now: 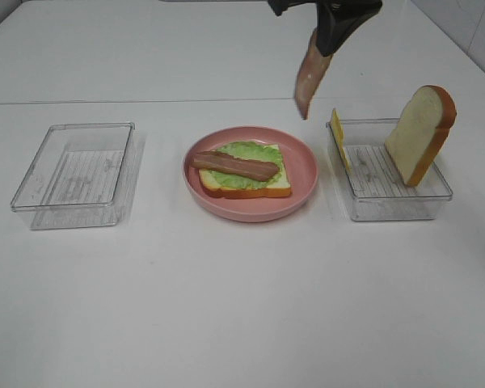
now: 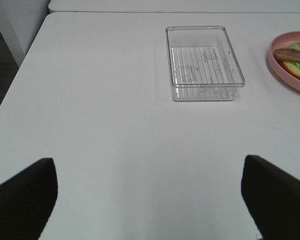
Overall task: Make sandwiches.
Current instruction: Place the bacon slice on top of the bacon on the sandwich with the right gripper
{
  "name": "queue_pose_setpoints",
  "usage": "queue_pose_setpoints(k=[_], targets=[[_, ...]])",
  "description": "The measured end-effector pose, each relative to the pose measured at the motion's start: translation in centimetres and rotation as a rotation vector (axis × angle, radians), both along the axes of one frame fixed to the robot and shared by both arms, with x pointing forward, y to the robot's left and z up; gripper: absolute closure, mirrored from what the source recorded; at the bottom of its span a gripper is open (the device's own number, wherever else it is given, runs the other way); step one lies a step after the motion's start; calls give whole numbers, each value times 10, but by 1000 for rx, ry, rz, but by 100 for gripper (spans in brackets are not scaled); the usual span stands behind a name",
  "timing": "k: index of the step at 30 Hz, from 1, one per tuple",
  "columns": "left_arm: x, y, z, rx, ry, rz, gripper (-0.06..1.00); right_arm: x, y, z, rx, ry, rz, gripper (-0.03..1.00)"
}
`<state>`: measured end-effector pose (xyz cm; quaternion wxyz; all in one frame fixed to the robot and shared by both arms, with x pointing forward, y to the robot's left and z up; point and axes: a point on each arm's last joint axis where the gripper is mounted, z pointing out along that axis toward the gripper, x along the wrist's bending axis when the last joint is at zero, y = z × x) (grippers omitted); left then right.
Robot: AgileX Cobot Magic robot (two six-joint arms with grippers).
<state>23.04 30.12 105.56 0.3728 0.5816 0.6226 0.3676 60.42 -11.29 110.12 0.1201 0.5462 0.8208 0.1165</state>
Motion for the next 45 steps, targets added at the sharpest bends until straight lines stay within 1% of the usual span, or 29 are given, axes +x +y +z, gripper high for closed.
queue_pose_setpoints(k=[1,3,5,7,8,11,13,16,18,20,21,25,26,27,28,29,30,31,32,33,34,35,36,37,39,40,45], targets=[[0,0,0,0,0,0,3,-5,10,0,24,13,23,94],[0,0,0,0,0,0,3,-7,14,0,42,19,31,94],[0,0,0,0,0,0,3,-11,35,-4,136,35,65,94],[0,0,0,0,0,0,3,-10,39,-7,155,42,70,94],[0,0,0,0,0,0,3,-9,48,-16,193,69,79,94],[0,0,0,0,0,0,3,-8,53,-21,211,82,85,94],[0,0,0,0,0,0,3,-3,71,-46,258,131,113,94],[0,0,0,0,0,0,3,-3,76,-50,269,143,118,94],[0,0,0,0,0,0,3,-1,87,-70,281,175,141,94],[0,0,0,0,0,0,3,0,88,-75,278,182,142,94],[0,0,0,0,0,0,3,2,90,-84,270,198,153,94],[0,0,0,0,0,0,3,4,92,-95,249,209,161,94],[0,0,0,0,0,0,3,8,91,-102,210,195,165,94],[0,0,0,0,0,0,3,8,91,-102,210,195,165,94],[0,0,0,0,0,0,3,9,90,-105,182,182,171,94],[0,0,0,0,0,0,3,13,87,-112,125,157,178,94],[0,0,0,0,0,0,3,13,87,-112,125,157,178,94],[0,0,0,0,0,0,3,17,84,-117,68,131,179,94],[0,0,0,0,0,0,3,20,82,-120,38,116,175,94],[0,0,0,0,0,0,3,20,82,-120,38,116,175,94],[0,0,0,0,0,0,3,25,78,-124,-17,80,175,94],[0,0,0,0,0,0,3,27,76,-125,-39,63,172,94],[0,0,0,0,0,0,3,27,76,-125,-39,63,172,94],[0,0,0,0,0,0,3,30,75,-129,-71,41,172,94],[0,0,0,0,0,0,3,32,74,-131,-84,32,172,94],[0,0,0,0,0,0,3,34,73,-135,-113,21,179,94],[0,0,0,0,0,0,3,37,71,-146,-158,20,188,94]])
